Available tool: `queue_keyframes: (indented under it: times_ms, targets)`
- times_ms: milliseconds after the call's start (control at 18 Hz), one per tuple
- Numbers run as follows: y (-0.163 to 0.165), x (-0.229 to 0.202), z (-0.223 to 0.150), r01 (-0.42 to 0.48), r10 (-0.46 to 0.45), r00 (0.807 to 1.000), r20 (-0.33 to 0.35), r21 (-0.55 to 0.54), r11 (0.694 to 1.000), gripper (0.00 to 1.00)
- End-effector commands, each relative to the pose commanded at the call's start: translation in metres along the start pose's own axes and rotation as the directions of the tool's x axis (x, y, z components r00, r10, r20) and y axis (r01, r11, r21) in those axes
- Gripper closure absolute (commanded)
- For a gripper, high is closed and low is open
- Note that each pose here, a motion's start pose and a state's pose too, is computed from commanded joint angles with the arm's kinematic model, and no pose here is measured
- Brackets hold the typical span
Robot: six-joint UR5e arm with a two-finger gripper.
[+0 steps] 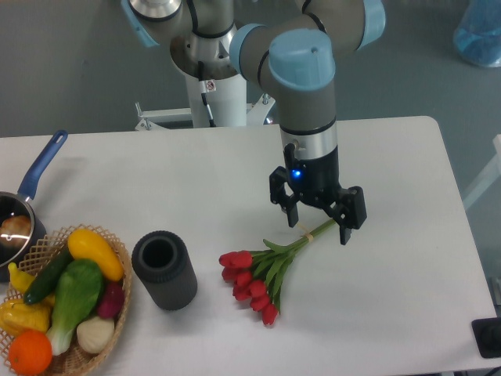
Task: Pick up the flowers from the table
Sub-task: 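Open the gripper wide above the red tulip stems, then move the open gripper over the tulip stems near the flower heads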
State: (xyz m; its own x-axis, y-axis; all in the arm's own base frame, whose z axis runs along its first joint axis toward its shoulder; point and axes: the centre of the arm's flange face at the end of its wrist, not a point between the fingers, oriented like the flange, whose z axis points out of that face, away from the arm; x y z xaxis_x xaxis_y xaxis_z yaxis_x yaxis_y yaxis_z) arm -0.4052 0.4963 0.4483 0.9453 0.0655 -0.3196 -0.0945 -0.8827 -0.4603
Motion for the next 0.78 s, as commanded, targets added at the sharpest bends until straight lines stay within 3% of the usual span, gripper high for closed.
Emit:
queue_keyframes:
  times_ms: [167,389,611,778]
  targets:
    - [-0.007,0.003,-0.003,0.053,-0.052,0.998,-0.026,0.059,0.997,0.00]
    - [-0.008,0.016,0.001,0.064,-0.048,0.992,-0.118,0.132,0.989,0.00]
    - [-0.001,0.043,0.008,0.099,-0.041,0.965,-0.258,0.215,0.972,0.00]
    - [-0.002,0.053,0.011,0.122,-0.036,0.947,-0.320,0.253,0.960,0.00]
